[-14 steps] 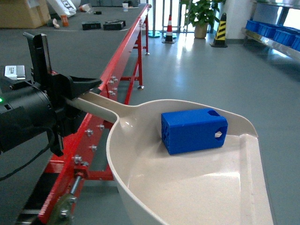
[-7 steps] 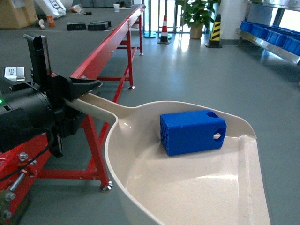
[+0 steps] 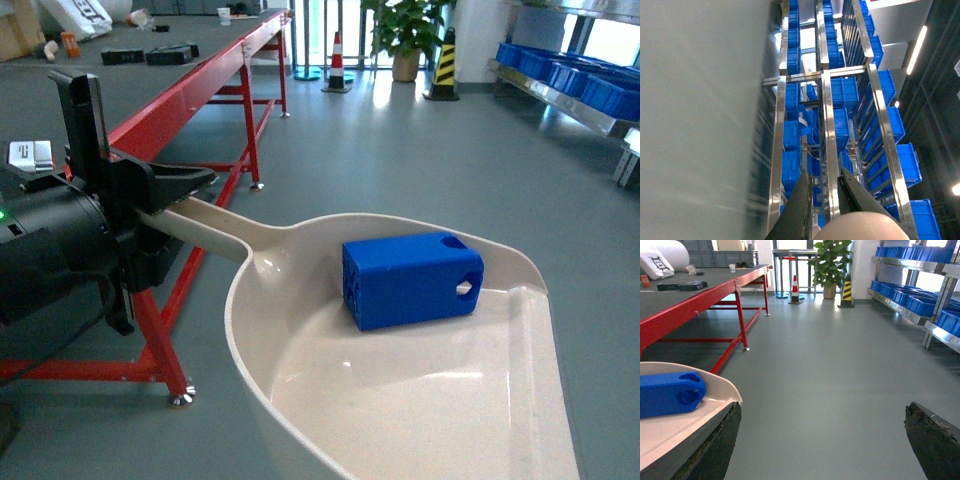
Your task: Place part in tray to right shelf
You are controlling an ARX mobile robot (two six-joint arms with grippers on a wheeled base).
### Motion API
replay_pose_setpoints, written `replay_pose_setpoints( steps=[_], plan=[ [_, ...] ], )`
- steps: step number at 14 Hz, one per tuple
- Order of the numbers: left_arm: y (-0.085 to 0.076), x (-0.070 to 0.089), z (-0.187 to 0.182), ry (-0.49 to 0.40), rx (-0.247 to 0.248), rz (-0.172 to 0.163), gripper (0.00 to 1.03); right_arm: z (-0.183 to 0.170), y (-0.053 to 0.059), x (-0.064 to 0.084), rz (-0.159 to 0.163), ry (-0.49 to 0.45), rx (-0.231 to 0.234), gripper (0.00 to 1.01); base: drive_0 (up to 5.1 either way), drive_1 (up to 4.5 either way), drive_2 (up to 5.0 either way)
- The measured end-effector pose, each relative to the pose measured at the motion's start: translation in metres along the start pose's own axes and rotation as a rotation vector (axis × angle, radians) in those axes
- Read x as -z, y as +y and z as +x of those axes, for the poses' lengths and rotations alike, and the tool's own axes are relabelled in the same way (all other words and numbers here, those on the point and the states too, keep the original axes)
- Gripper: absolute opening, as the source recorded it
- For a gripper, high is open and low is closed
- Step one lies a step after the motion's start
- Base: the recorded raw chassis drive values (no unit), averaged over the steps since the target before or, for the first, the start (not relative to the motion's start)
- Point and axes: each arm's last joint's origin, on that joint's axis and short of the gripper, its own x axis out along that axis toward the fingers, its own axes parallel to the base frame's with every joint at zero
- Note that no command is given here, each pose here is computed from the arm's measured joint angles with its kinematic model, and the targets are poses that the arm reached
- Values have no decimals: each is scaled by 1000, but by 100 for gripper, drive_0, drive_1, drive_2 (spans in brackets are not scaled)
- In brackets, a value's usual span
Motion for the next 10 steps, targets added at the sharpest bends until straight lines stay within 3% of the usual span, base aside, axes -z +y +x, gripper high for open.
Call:
replay_pose_setpoints(
  steps=[10],
  plan=[
    [-1,1,0,4,3,1,13,0,0,0,0,-2,3,98,503,-243,-243]
  ],
)
